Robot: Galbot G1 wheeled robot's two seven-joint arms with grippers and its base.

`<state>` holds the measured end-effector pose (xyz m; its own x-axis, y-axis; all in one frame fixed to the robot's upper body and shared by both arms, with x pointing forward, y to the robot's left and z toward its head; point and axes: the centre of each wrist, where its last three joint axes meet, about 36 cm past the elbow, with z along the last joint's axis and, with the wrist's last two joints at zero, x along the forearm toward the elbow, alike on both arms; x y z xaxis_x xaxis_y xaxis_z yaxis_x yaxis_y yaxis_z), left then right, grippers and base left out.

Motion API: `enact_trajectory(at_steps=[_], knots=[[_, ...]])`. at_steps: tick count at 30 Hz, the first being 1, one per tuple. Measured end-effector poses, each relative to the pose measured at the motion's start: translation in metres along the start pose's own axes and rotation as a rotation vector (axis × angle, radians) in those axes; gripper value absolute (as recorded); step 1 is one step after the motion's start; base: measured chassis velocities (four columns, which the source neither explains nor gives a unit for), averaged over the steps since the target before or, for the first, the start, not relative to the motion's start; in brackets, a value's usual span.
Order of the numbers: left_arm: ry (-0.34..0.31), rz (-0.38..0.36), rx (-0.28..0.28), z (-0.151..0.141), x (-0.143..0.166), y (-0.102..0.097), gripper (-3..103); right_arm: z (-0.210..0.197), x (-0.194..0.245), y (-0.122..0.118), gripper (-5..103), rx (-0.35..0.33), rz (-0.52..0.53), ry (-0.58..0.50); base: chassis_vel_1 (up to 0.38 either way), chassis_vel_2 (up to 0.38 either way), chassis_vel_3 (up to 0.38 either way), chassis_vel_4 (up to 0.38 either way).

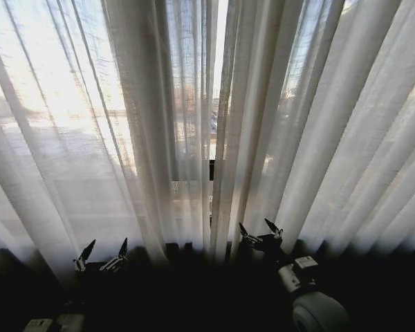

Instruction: Open the curtains by pulling them apart, changing their state from closed to fully open.

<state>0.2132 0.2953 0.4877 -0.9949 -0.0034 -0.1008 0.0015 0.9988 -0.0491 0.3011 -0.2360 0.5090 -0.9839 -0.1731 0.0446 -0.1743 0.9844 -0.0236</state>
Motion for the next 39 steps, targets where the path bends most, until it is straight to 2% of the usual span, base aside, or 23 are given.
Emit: enact_trajectory(at_steps=[8, 13, 20, 26, 39], knots=[[0.004, -0.001, 0.000, 0.000, -0.001, 0.000, 100, 0.014, -0.024, 0.004, 100, -0.009, -0.029, 0.021, -0.124, 0.130, 0.129, -0.131], [0.008, -0.009, -0.001, 0.001, 0.000, 0.001, 100, 0.025, -0.038, 0.003, 100, -0.014, -0.009, 0.045, -0.067, 0.058, 0.074, -0.049], [0.013, -0.013, -0.013, 0.001, 0.001, 0.001, 100, 0.039, -0.073, -0.008, 100, -0.013, 0.057, 0.066, 0.000, 0.000, 0.000, 0.000], [0.008, -0.020, -0.020, -0.002, 0.003, 0.001, 100, 0.042, -0.121, -0.026, 100, -0.006, 0.113, 0.062, 0.000, 0.000, 0.000, 0.000], [-0.001, -0.027, -0.027, -0.006, 0.005, 0.001, 100, 0.038, -0.184, -0.044, 100, -0.014, 0.128, 0.061, 0.000, 0.000, 0.000, 0.000]])
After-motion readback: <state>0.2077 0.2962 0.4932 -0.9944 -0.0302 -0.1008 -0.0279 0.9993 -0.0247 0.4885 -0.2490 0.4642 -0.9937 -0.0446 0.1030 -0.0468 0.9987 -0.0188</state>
